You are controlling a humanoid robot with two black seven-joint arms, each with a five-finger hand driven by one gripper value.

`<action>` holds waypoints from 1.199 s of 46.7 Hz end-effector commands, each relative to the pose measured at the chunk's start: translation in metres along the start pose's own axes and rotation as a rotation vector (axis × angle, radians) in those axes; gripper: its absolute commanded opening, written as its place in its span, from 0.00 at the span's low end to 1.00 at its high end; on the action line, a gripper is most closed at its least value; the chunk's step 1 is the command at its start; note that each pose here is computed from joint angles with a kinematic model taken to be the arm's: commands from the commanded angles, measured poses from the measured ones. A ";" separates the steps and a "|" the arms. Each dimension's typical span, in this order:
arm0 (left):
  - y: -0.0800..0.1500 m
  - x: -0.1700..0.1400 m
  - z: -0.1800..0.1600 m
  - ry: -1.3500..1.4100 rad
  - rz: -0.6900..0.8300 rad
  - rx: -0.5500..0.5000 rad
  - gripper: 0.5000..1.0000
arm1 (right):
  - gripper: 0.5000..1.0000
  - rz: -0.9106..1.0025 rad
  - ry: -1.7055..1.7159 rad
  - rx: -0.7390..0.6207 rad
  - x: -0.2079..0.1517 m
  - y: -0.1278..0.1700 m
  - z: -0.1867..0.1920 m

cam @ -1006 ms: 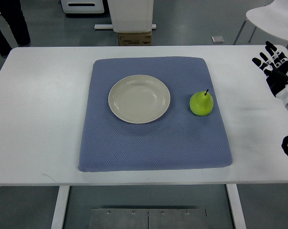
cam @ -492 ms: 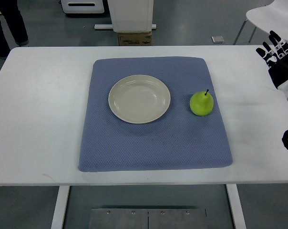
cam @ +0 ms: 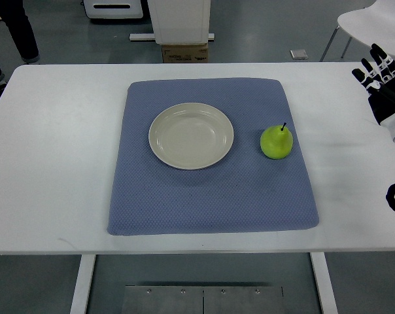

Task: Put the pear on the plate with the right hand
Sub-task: 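Reach the right hand toward the green pear on the mat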

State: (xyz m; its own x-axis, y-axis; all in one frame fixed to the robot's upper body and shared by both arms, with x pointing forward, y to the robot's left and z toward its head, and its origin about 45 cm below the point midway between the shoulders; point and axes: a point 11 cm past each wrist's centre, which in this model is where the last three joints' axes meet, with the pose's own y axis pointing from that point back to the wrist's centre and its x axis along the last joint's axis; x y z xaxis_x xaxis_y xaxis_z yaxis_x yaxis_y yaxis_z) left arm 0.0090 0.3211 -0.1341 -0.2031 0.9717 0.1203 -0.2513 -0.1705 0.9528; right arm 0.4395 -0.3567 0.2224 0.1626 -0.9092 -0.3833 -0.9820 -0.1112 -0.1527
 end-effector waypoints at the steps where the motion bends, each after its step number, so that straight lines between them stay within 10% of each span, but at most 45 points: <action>1: 0.000 0.000 0.000 0.000 0.000 0.000 1.00 | 1.00 -0.020 0.029 -0.032 -0.002 0.002 0.004; 56: 0.000 0.000 0.000 0.000 0.000 0.000 1.00 | 0.89 -0.442 0.782 -0.243 -0.055 0.028 0.029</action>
State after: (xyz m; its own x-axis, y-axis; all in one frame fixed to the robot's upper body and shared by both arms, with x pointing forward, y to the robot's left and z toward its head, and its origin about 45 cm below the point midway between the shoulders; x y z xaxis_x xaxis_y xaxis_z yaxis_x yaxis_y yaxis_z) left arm 0.0090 0.3210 -0.1341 -0.2033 0.9717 0.1201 -0.2512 -0.1703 0.9528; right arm 0.4051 -0.3057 0.2157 0.4957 -0.7868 0.3676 -0.8595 -0.5053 0.0774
